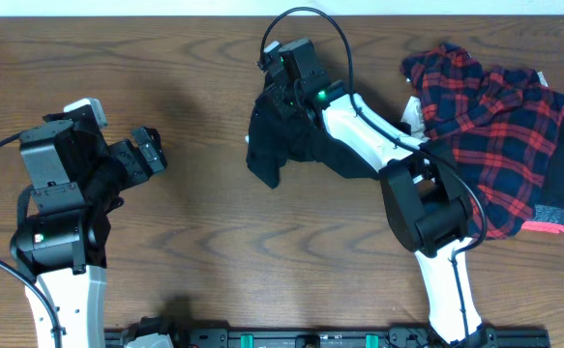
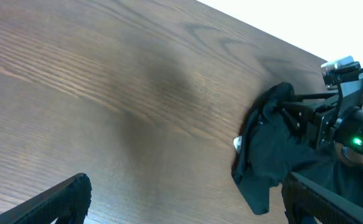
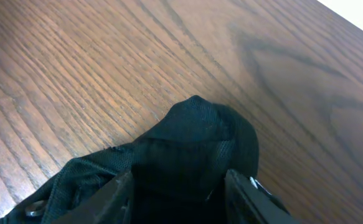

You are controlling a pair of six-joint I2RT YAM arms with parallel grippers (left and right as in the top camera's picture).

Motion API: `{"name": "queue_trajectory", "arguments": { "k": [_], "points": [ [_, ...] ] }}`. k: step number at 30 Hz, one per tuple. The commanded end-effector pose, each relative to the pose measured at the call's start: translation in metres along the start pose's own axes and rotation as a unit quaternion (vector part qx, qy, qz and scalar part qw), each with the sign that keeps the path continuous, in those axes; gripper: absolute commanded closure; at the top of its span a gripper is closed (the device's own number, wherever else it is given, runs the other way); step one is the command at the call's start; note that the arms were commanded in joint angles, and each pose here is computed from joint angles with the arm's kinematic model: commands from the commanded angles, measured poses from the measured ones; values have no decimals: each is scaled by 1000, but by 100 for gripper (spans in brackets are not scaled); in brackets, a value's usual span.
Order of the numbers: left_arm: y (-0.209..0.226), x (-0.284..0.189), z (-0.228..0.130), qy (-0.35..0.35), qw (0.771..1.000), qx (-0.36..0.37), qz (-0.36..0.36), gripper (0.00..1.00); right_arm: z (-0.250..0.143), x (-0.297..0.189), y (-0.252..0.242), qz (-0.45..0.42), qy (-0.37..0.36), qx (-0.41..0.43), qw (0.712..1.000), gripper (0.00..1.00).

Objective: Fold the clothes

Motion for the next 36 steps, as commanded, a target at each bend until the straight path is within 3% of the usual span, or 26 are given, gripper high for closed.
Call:
{"name": "queue_trajectory", "arguments": {
  "k": [1, 3, 4, 12, 20, 24, 28, 30, 33, 35, 36],
  "points": [
    [-2, -4, 6, -8, 1000, -6, -7, 2, -14, 16, -1, -1, 19, 14, 1000, 68],
    [-2, -4, 6, -8, 1000, -6, -7, 2, -15, 17, -1, -1, 19, 25, 1000, 95],
    [-2, -4, 6, -8, 1000, -6, -7, 2, -14, 17, -1, -2, 17, 30, 999, 99],
    [-2, -4, 6, -8, 1000, -6, -7, 2, 16, -8, 2, 17, -25, 26, 999, 99],
    [-2, -4, 6, -8, 1000, -6, -7, 2, 100, -133, 6, 7, -158, -31, 987, 99],
    [-2, -4, 6, -8, 1000, -6, -7, 2, 117, -172, 9, 3, -195, -55, 979, 99],
    [-2, -4, 6, -8, 1000, -6, -7, 2, 112, -165, 7, 2, -182, -54, 982, 99],
    [-2, -4, 6, -8, 1000, -6, -7, 2, 100, -145, 5, 4, -153, -51, 987, 88],
    [-2, -4, 6, -8, 1000, -6, -7, 2, 78, -105, 4, 8, -106, -48, 993, 48],
    [-2, -4, 6, -8, 1000, -6, -7, 2, 59, -74, 3, 11, -73, -43, 996, 29],
    [-2, -4, 6, -8, 1000, -6, -7, 2, 53, -64, 3, 12, -64, -41, 997, 27]
  ]
}}
Point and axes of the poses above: each gripper's point midway between its finger pads, its own x axis out along the fingers, its own y axis along the line the jaws close on, z = x × y, the point moved 8 cm from there along -x, back along the fingers, and after that the axes turned 5 degrees about x, right-handed, at the moved point
